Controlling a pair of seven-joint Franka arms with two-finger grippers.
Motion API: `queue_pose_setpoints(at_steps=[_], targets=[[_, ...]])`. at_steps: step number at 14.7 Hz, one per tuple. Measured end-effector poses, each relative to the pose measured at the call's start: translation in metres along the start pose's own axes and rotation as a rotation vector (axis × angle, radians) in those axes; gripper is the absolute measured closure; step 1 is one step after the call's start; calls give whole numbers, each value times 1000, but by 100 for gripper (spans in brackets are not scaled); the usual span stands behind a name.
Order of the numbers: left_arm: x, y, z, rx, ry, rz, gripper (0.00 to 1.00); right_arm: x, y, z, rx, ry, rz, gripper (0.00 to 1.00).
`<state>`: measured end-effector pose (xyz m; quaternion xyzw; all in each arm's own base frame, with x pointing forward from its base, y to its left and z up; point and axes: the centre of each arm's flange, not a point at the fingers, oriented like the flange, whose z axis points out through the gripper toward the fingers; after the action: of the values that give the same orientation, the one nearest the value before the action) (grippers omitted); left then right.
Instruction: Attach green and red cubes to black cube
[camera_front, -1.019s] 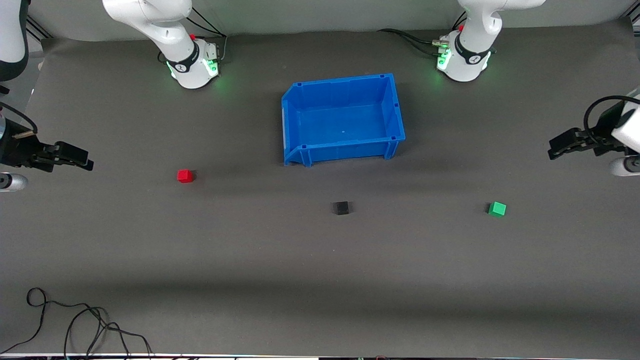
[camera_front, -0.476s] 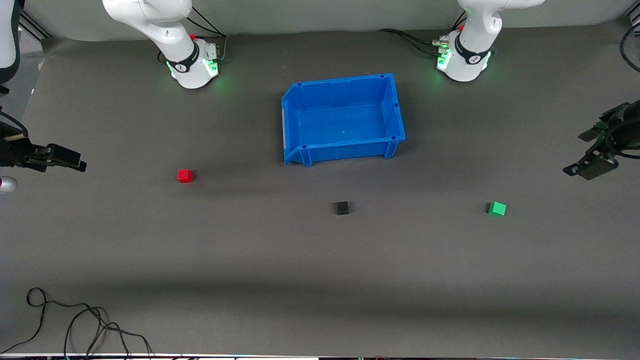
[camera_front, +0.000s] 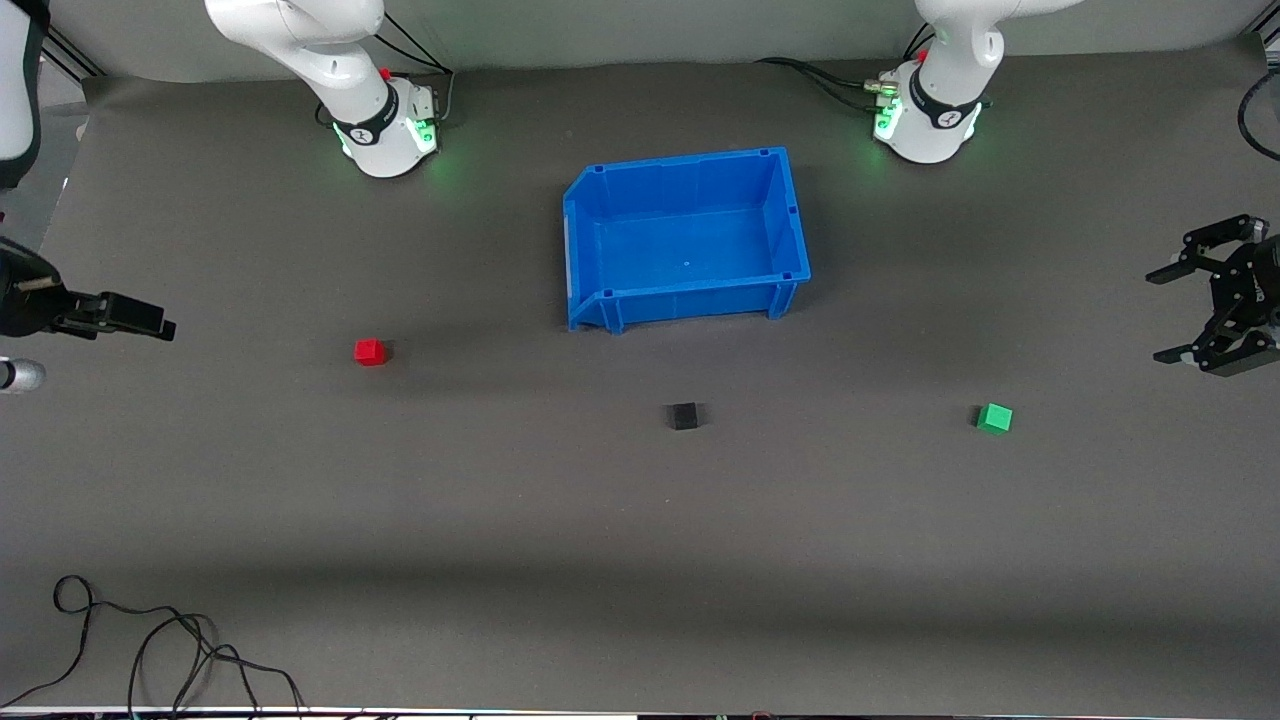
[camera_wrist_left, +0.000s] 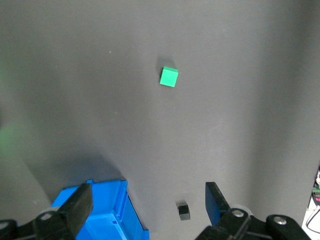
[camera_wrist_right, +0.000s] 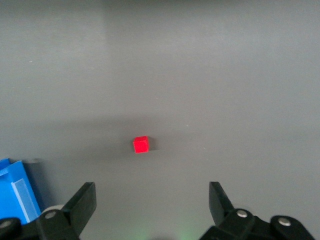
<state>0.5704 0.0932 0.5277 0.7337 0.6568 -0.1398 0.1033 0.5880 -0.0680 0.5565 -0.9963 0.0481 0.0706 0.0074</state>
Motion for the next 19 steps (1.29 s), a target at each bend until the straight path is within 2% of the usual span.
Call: queue_pose_setpoints(at_steps=[3,6,8,11,12,14,15,17,19], targets=[[30,3,36,4,-83,-41,0,7,5,9,-3,2,105,0],[73,-7,72,-35,-182,-29,0,16,5,31,-6,-7,235,0],[100,-12,98,-47,-230,-27,0,25,7,40,-7,15,272,0],[124,-3,146,-50,-254,16,0,45,11,55,-2,79,328,0],[129,1,164,-50,-268,43,0,53,11,67,8,78,356,0],[137,8,196,-47,-282,91,0,62,8,98,46,31,489,3],[139,12,210,-47,-277,103,0,63,5,114,56,-5,585,9],[140,22,229,-46,-263,120,0,58,-6,150,77,-95,774,10],[138,32,243,-37,-259,135,0,49,-21,188,65,-155,931,9]])
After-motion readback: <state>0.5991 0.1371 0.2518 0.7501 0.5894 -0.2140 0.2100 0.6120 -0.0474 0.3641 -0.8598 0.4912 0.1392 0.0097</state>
